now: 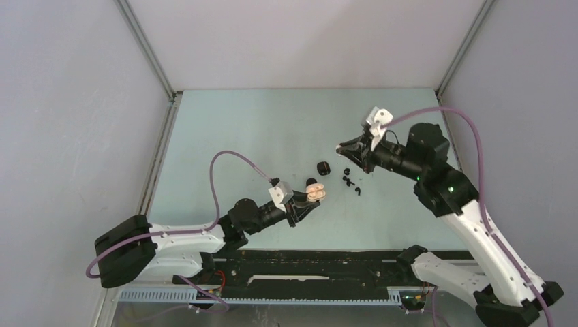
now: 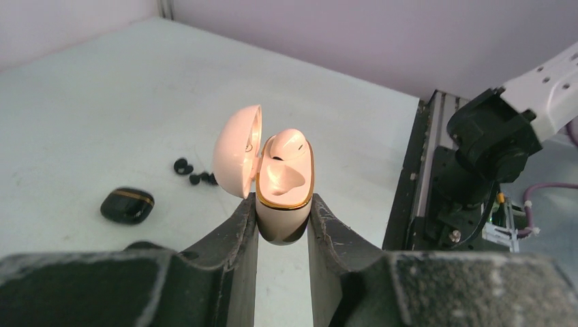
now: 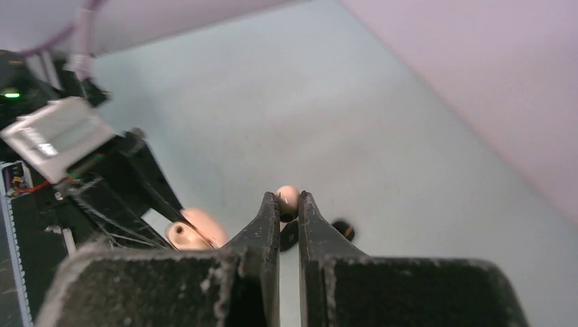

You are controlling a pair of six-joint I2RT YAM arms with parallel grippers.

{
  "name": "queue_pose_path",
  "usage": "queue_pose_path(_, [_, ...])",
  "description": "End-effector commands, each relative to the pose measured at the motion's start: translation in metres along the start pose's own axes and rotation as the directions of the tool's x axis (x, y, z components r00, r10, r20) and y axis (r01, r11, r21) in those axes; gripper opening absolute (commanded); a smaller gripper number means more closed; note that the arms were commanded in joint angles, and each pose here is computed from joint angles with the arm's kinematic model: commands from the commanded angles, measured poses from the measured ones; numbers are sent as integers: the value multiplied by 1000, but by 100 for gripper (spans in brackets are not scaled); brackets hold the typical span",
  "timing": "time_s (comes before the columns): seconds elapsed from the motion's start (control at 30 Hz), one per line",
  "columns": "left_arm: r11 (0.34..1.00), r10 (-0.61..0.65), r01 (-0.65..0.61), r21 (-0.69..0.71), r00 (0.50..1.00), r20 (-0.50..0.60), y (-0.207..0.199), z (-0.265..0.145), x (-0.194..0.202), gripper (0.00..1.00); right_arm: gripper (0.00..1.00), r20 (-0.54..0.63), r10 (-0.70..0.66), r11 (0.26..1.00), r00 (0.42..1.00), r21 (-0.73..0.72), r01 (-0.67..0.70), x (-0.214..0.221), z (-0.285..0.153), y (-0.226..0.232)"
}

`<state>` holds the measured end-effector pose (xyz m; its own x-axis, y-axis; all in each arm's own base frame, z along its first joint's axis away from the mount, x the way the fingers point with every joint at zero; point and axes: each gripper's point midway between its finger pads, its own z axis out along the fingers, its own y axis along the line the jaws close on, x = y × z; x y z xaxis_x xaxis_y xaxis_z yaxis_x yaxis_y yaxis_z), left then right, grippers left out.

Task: Insert the wireless bluetooth earbuds into the charging case
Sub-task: Place the earbud in the charging case.

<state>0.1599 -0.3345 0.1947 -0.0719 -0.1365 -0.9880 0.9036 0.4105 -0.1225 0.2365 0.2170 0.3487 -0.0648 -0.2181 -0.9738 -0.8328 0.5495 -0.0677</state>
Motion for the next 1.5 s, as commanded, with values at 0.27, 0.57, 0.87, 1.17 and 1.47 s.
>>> queue_pose_path(0.27, [996,5,-29,85,963,270,-21,8,-84,0,0,485,-263,939,834,-70,337,-44,-30,85])
queue_pose_path(0.57, [993,-34,-4,118,948,316,-28,5,-99,0,0,538,-258,934,802,-75,350,-32,-16,106])
queue_pose_path(0.87, [993,-30,-9,117,945,324,-28,4,-102,0,0,558,-235,932,796,-102,347,-23,-8,116])
queue_pose_path(1.17, [994,-24,-13,108,944,329,-27,1,-102,0,0,543,-249,920,802,-126,371,-9,-1,124])
queue_pose_path(1.47, [994,-12,-24,107,946,325,-27,-1,-99,0,0,509,-244,925,825,-134,356,4,8,123])
